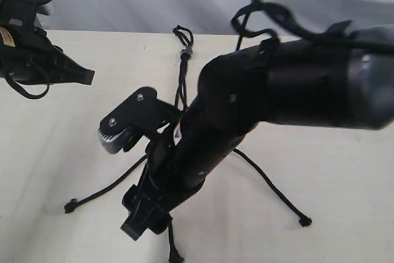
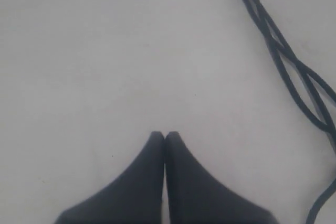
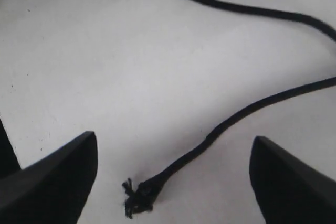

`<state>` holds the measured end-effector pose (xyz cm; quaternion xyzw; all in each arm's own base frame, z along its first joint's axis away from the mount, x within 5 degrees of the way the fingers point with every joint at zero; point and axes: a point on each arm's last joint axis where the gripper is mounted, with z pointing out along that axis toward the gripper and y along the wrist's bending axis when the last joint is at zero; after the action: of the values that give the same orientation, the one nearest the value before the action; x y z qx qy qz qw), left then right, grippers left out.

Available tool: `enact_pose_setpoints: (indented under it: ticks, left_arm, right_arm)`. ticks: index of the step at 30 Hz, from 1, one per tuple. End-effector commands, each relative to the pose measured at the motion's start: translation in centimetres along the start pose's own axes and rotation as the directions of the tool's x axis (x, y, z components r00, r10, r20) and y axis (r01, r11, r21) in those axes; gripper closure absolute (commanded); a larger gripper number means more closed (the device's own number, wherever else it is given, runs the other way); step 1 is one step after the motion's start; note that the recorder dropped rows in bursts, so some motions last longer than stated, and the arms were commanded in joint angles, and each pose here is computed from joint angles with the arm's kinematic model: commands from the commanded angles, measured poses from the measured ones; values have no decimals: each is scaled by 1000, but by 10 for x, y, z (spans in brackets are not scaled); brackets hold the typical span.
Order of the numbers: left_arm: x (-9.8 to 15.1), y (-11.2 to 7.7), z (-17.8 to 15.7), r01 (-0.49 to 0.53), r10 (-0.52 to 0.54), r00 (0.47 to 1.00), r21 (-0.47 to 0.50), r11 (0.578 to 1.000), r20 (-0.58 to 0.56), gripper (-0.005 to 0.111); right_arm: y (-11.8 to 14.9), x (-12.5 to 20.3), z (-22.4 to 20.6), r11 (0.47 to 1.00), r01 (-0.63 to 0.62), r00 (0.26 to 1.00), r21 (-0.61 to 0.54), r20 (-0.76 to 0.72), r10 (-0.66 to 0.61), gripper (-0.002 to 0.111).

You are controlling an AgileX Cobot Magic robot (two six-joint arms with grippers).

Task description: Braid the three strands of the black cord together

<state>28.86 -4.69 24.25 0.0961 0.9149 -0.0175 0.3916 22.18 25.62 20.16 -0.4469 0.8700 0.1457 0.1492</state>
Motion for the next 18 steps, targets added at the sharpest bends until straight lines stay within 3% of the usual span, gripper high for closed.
enact_pose_setpoints:
  ticks: [1,8,10,12,13,15,16,18]
  left_arm:
    - [-1,1,-6,4,-4,1000,-4,1000,16,106]
    - [-1,1,-6,4,-4,1000,-4,1000,14,106]
    - [-1,1,-6,4,-4,1000,-4,1000,14,106]
    - [0,1,-6,4,-4,1000,-4,1000,11,106]
    - [0,1,-6,4,-4,1000,-4,1000,11,106]
    - [0,1,-6,4,-4,1000,-4,1000,11,106]
    - [0,1,-6,4,-4,1000,-4,1000,11,106]
    - [0,1,-6,4,-4,1000,-4,1000,11,106]
  right_arm:
    - [-2,-2,29,999,-36,995,4,-90,37,33]
    - [-17,4,62,984,-110,973,138,-187,135,34]
    - [-15,8,75,986,-91,969,139,-215,120,42]
    - [-14,9,81,987,-55,969,149,-229,88,62]
    - [-15,9,81,987,-37,971,157,-229,73,81]
    - [-18,4,70,982,24,976,187,-215,17,108]
    - [-19,0,63,976,60,977,207,-215,-15,108]
    - [-33,-11,37,899,275,945,342,-269,-187,109]
